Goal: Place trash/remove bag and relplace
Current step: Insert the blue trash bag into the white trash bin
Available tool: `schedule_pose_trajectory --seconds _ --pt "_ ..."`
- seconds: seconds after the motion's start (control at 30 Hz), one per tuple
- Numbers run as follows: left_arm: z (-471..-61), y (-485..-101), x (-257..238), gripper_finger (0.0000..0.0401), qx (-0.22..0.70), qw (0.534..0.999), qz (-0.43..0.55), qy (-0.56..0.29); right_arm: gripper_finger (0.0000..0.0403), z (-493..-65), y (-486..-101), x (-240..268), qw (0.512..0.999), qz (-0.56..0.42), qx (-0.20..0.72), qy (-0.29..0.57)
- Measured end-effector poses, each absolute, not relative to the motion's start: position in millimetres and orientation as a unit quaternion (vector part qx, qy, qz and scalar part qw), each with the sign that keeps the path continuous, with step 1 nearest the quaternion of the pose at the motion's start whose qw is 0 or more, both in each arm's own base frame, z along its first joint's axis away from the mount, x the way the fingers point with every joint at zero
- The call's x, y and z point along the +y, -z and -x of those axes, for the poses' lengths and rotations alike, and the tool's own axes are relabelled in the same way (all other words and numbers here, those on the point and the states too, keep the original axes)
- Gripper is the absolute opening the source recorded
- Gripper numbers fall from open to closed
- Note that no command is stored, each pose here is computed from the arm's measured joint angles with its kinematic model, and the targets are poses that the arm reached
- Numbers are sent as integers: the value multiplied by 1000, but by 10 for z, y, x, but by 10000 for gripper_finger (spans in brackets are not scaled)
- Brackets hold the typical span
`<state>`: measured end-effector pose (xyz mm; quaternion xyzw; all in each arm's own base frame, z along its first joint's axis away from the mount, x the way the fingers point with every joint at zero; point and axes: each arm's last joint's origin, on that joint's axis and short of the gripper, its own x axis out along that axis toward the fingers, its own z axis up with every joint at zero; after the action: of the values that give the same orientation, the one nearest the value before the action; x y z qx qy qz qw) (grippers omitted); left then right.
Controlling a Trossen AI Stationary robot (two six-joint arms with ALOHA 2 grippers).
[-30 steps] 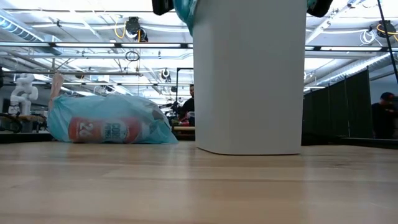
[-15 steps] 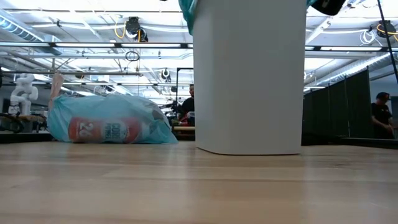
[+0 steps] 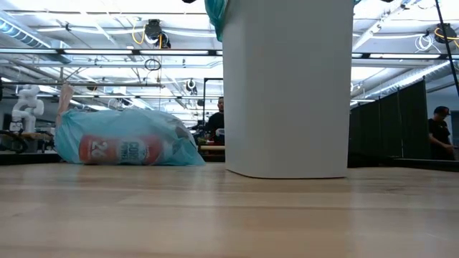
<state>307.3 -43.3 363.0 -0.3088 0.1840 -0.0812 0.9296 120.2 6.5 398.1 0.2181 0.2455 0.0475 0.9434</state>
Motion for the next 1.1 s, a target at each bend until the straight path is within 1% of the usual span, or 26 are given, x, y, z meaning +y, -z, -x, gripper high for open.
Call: schedule_pose_trajectory --seconds 0.1,0.27,0.37,0.57,0.7,0.93,1.1 --pt "-3073 -3630 -434 113 183 932 301 81 0 -1295 -3993 62 947 -213 235 -44" --pt "-3074 -3630 -432 113 182 933 301 79 0 -1582 -3888 63 942 -194 270 -38" --pt "-3074 -3630 -432 113 181 933 301 79 0 -1684 -3853 67 939 -194 280 -42" --pt "-3071 -3631 -454 113 182 933 300 82 0 -1636 -3851 136 934 -199 291 -60" --pt "-3090 -3611 -472 113 185 933 296 84 0 -1638 -3791 148 924 -201 320 -55" --pt "-3175 -3516 -513 113 197 930 297 84 0 -1693 -3704 161 917 -202 339 -54" --pt "-3202 -3521 -557 113 188 931 299 98 0 -1676 -3704 187 915 -207 342 -57"
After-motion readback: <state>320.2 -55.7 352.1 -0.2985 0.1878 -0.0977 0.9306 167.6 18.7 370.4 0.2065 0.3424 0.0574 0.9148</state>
